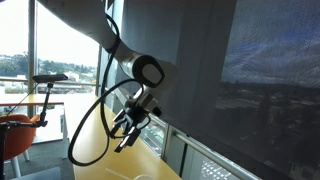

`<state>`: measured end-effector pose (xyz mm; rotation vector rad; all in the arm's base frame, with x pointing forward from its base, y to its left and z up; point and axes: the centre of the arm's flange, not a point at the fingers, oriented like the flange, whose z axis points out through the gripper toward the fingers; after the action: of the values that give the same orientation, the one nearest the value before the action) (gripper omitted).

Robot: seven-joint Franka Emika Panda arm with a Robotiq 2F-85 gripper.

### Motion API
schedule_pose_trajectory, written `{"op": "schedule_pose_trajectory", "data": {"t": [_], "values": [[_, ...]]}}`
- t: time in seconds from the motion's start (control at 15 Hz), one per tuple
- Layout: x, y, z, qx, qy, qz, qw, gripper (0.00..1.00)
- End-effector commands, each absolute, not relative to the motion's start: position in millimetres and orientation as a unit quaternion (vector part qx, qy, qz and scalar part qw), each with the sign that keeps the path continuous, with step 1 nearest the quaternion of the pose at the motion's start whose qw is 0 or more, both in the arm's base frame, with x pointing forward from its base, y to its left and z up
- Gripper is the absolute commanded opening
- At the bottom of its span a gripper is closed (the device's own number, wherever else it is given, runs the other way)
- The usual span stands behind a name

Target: Put the straw in the jar

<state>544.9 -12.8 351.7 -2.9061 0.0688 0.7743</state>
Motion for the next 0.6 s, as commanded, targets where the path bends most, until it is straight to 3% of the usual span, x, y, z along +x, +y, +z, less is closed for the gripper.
{"op": "schedule_pose_trajectory", "data": {"t": [0.0, 0.53], "values": [[491.3, 4.2, 383.6, -0.975, -0.055, 0.212, 0.027, 1.00], [437.8, -9.0, 365.3, -0.967, -0.229, 0.112, -0.026, 1.00]]}}
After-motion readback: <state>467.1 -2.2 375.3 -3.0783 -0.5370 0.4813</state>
